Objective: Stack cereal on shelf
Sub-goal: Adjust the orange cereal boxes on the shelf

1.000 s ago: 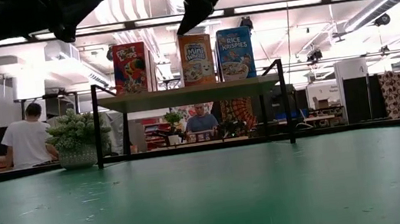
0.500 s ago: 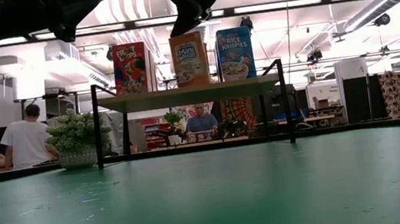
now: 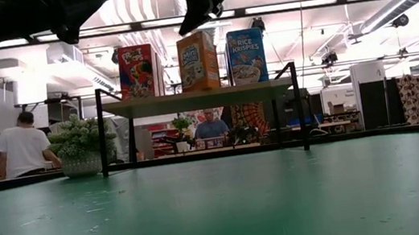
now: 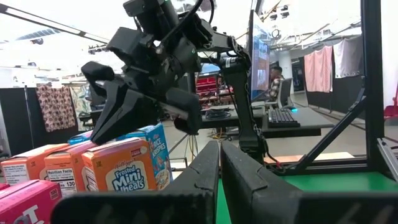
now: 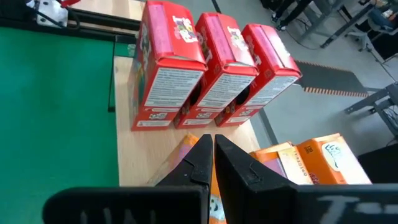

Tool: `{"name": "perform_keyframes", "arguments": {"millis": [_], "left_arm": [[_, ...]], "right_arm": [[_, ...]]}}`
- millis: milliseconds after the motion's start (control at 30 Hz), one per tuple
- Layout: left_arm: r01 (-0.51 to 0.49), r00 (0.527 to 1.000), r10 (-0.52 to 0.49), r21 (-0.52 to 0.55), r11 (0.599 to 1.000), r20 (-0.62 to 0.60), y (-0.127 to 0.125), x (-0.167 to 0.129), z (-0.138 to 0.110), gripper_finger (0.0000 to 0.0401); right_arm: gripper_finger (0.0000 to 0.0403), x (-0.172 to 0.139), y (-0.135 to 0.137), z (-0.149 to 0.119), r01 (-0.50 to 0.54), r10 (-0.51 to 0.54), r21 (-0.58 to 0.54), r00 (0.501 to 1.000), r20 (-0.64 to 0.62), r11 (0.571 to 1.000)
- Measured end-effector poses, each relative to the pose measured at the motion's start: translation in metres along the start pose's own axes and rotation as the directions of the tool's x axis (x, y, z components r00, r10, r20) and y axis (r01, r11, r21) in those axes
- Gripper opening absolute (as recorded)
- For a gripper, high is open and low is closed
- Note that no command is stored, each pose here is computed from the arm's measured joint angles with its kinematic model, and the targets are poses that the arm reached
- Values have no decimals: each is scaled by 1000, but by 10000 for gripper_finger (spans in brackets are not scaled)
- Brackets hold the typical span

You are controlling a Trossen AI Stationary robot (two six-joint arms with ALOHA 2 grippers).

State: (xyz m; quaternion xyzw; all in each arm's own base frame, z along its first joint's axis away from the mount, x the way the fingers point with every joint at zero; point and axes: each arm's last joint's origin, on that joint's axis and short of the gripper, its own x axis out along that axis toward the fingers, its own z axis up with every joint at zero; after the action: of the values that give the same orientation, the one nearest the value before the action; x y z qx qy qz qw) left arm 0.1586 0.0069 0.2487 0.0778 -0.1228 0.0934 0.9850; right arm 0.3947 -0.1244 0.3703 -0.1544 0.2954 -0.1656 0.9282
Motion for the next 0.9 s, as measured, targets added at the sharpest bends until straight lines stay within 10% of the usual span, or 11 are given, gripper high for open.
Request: {"name": "perform_keyframes", "arguments": {"millis": [433, 900], "left_arm": [[1, 1000, -1, -10, 1000, -3, 0, 0, 0, 0], [1, 1000, -1, -11, 1000, -3, 0, 0, -1, 0]], "right_arm": [[9, -25, 30, -2, -311, 307, -53, 949, -73, 949], [9, -16, 24, -11, -206, 193, -71, 969, -155, 976]]}}
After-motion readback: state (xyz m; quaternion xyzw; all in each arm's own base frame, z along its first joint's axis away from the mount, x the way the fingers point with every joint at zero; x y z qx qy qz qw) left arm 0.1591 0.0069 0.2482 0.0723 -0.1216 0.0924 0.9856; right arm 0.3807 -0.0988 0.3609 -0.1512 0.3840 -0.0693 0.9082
